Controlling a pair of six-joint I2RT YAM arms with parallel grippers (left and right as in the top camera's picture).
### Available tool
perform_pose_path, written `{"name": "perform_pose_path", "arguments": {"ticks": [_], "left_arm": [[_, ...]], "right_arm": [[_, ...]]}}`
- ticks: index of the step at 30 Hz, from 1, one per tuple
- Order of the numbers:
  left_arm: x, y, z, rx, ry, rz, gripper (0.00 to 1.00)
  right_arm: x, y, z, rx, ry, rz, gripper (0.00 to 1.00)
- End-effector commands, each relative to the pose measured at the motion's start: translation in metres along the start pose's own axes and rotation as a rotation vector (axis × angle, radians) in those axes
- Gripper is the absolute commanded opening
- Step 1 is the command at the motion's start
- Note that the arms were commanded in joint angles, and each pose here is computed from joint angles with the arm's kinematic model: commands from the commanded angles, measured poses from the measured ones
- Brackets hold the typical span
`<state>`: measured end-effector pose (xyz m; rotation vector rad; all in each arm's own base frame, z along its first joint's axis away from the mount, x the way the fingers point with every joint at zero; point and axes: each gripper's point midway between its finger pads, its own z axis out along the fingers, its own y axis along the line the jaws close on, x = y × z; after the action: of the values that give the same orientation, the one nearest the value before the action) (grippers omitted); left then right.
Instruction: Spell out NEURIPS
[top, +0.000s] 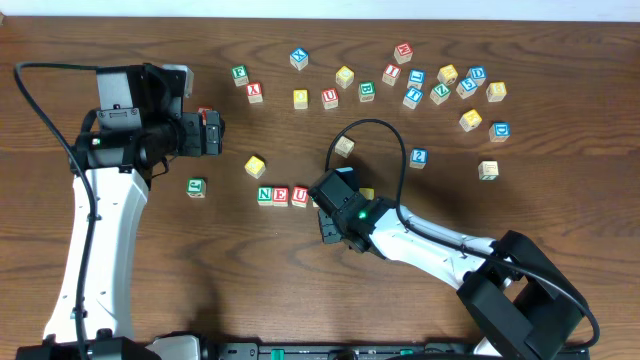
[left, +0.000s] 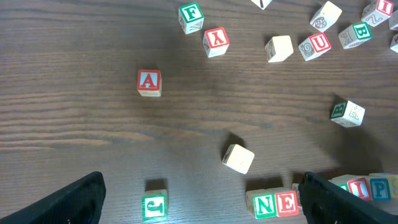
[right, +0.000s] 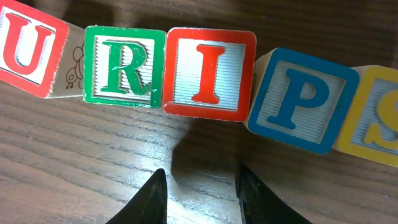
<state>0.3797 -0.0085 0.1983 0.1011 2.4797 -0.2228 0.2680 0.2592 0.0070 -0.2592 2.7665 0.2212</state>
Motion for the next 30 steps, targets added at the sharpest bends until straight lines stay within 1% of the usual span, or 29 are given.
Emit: {"name": "perform_pose_path", "arguments": {"ticks": [1,13,30], "left_arm": [[-0.006,-0.002,-0.005,0.01,-0.018,-0.004,0.98],[-0.006,-0.002,-0.005,0.01,-0.018,-0.004,0.98],[-0.006,-0.002,-0.005,0.01,-0.018,-0.004,0.98]], "right_arm": [[-0.003,0.006,-0.001,-0.004,-0.008,0.013,0.31],[-0.013,-0.003,-0.001,0.051,-0.06,0.005,0.3],[-0.019,-0.001,-0.001,0.048,-0.086,-0.03,0.3]]}}
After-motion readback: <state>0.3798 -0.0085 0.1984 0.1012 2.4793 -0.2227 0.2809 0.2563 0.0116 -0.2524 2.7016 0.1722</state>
